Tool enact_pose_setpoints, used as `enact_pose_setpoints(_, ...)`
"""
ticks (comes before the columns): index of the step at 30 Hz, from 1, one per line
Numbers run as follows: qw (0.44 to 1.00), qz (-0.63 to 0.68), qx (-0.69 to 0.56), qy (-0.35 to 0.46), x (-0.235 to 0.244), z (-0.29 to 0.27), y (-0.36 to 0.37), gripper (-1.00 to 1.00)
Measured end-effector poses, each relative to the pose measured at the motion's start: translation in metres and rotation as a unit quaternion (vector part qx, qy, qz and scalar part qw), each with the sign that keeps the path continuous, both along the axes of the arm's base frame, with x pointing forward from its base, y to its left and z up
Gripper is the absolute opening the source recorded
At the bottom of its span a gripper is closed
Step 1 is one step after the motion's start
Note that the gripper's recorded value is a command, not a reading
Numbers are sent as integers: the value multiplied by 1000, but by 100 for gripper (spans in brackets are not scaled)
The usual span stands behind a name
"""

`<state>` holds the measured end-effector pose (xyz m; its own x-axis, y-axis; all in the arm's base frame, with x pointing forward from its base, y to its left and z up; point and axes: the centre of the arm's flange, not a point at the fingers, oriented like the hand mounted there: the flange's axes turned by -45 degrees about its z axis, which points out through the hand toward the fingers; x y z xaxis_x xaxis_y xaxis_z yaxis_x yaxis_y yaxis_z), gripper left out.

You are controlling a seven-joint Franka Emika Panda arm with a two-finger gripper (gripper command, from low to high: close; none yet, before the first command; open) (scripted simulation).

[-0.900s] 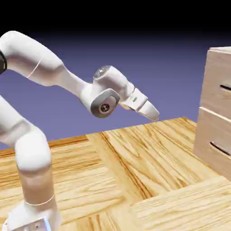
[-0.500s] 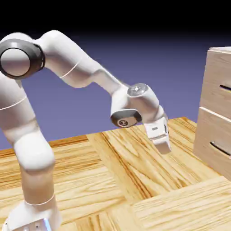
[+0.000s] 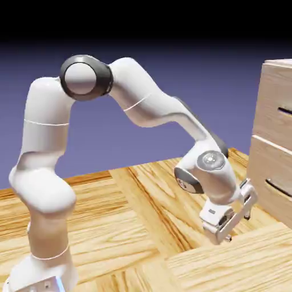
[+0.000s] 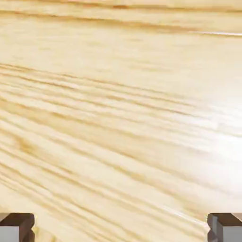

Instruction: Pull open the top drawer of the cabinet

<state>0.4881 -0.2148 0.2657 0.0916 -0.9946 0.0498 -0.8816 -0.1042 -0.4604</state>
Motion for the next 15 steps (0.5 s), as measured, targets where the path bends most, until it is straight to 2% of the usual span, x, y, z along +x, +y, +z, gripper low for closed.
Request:
enact_pose_setpoints(7, 991, -131, 3, -40, 13, -6, -41, 0)
enact_pose_setpoints(15, 965, -222, -14, -143, 46, 24, -66, 0)
